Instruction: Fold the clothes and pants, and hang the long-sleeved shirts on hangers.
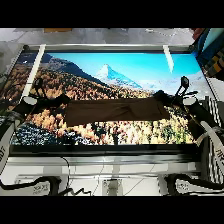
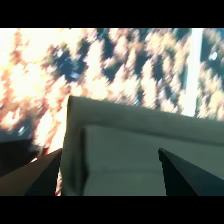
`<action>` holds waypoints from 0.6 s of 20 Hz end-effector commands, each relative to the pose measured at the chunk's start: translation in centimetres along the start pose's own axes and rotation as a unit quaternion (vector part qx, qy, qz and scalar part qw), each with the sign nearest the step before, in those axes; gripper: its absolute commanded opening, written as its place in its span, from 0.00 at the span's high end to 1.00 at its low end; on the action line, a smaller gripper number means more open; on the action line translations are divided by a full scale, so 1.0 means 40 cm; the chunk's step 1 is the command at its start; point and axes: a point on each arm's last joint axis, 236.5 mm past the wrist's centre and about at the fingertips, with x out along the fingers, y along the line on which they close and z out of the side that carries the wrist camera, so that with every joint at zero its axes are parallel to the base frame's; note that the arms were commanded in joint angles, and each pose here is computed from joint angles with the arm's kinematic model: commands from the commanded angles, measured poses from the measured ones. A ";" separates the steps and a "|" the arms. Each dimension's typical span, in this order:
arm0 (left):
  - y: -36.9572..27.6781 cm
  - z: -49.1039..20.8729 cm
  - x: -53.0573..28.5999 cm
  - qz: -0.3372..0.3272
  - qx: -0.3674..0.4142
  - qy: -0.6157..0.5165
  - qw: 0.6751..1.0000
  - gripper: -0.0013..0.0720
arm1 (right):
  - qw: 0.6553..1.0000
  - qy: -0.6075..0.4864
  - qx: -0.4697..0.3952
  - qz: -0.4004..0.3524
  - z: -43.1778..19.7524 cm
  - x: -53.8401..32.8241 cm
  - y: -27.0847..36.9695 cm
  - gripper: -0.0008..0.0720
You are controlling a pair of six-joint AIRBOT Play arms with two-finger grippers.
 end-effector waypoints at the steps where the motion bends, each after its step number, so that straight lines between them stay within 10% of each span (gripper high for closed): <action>1: 0.054 -0.079 -0.010 -0.002 -0.020 0.075 0.997 0.03 | 0.999 0.030 -0.020 -0.002 -0.034 0.003 -0.003 0.22; 10: -0.023 -0.207 0.069 -0.137 -0.015 0.183 0.973 0.07 | 0.996 0.080 -0.020 0.015 -0.093 -0.004 0.017 0.23; 12: -0.053 -0.210 0.083 -0.150 0.034 0.180 0.972 0.42 | 0.995 0.095 -0.024 0.022 -0.114 -0.005 0.031 0.23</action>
